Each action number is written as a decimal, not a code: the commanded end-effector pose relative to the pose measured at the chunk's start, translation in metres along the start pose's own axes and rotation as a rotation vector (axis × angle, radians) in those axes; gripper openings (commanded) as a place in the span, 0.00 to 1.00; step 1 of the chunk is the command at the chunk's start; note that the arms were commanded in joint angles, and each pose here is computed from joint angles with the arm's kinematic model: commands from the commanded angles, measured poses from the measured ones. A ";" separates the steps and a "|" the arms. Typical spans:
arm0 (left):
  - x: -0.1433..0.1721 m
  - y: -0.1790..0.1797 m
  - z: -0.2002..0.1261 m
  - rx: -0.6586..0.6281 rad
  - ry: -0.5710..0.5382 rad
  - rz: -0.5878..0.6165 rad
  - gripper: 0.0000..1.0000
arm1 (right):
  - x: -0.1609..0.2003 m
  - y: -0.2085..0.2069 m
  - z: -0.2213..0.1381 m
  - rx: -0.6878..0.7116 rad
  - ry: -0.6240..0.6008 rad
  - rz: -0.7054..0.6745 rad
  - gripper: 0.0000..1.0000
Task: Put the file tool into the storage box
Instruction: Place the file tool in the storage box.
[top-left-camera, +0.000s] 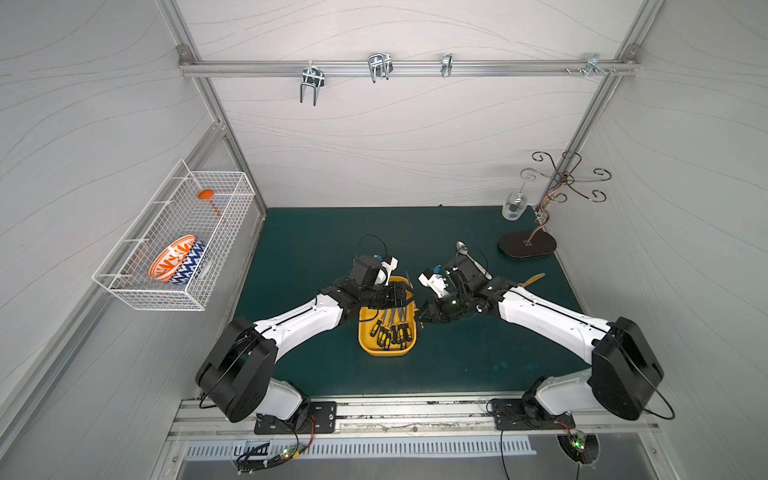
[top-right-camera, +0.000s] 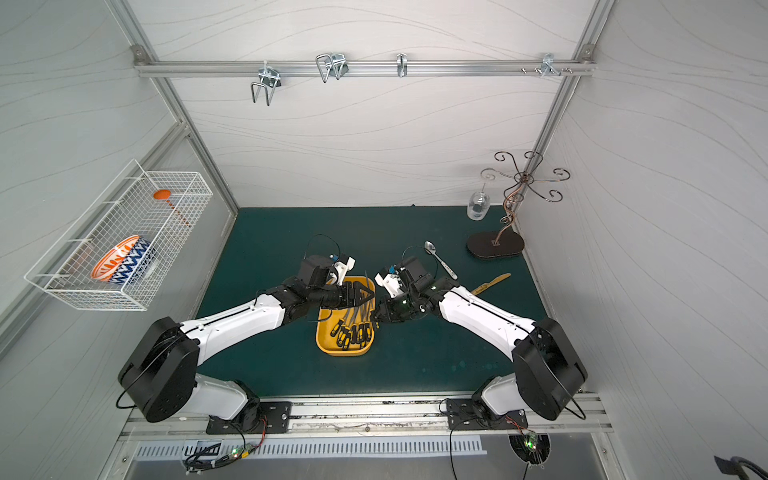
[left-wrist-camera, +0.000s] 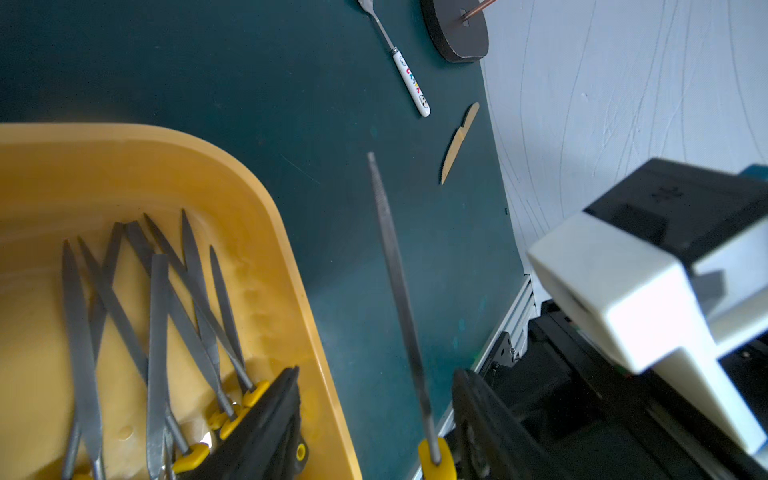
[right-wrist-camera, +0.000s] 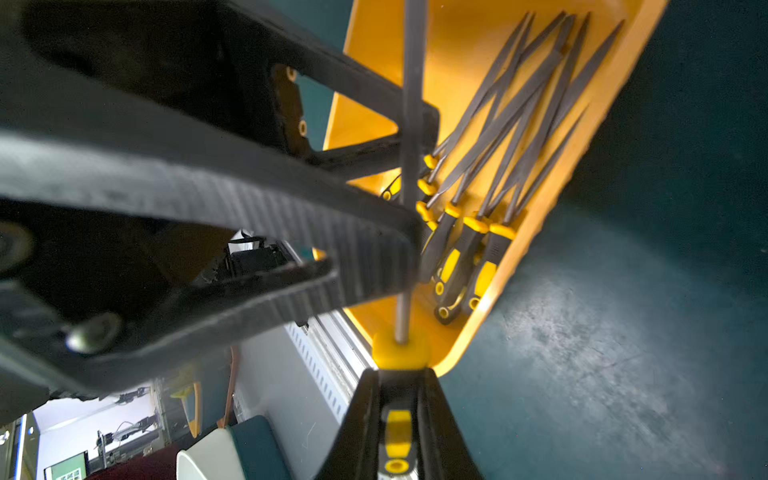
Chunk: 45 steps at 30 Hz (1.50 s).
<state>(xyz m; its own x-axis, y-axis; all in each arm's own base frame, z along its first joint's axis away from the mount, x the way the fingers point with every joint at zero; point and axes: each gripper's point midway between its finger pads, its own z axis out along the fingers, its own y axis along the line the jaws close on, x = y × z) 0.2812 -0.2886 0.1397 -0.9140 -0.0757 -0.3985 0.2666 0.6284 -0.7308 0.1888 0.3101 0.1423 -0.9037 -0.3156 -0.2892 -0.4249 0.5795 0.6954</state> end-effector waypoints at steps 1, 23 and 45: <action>-0.009 -0.011 -0.005 0.046 -0.040 0.026 0.58 | -0.009 0.016 0.002 -0.047 -0.004 -0.023 0.05; 0.026 0.081 0.009 -0.326 0.078 -0.040 0.00 | -0.015 -0.006 -0.002 0.100 -0.027 -0.017 0.42; -0.074 0.068 -0.092 -0.666 -0.278 0.286 1.00 | -0.053 -0.194 -0.199 0.934 -0.607 0.282 0.46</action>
<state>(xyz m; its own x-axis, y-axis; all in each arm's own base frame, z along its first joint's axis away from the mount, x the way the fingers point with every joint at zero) 0.3097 -0.2175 0.1300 -0.8405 -0.0275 -0.5411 0.2049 0.9084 -0.3644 0.3211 0.1346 0.1518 -0.8376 0.1626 -0.5215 -0.0238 0.9429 0.3323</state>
